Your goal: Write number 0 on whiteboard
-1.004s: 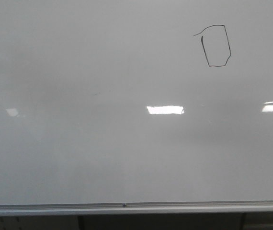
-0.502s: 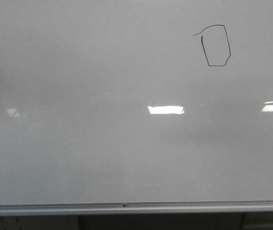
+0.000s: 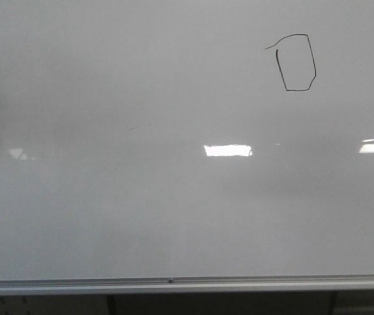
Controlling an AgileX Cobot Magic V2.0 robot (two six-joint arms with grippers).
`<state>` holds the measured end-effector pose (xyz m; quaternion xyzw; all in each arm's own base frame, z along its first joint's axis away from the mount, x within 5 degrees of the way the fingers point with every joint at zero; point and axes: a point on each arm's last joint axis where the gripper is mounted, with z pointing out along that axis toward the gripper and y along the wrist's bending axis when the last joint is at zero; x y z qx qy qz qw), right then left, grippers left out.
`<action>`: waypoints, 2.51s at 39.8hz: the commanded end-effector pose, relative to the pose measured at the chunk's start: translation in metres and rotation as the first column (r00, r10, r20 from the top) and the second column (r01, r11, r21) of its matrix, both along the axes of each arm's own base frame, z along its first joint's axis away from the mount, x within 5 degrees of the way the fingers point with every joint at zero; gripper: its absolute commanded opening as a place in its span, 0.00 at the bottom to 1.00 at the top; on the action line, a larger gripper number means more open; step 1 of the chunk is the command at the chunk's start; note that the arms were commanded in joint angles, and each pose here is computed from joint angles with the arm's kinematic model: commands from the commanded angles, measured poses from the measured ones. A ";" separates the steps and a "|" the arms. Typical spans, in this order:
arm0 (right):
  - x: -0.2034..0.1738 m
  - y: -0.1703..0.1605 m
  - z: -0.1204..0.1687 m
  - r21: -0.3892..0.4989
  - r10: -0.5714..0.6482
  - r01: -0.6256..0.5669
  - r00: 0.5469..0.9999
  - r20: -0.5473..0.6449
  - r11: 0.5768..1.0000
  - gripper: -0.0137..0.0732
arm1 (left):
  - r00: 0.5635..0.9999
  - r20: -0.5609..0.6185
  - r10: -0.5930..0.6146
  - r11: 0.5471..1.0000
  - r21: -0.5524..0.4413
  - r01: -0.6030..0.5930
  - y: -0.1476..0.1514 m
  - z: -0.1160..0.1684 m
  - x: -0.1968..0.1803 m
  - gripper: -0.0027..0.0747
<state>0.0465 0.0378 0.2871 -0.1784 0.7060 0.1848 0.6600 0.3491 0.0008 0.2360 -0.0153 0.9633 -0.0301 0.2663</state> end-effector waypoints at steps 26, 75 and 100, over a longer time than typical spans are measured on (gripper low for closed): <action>0.001 -0.003 0.012 0.047 -0.045 0.043 0.998 0.051 0.998 0.08 | 0.989 0.142 0.031 0.999 -0.015 -0.029 0.001 0.011 0.015 0.41; 0.001 -0.004 0.013 0.048 -0.047 0.045 0.997 0.053 0.998 0.08 | 0.823 0.568 -0.013 1.000 0.029 -0.004 -0.003 0.079 -0.212 0.07; 0.001 -0.004 0.013 0.048 -0.047 0.045 0.997 0.053 0.998 0.08 | 0.578 0.816 -0.018 0.999 0.032 -0.014 -0.005 0.092 -0.297 0.01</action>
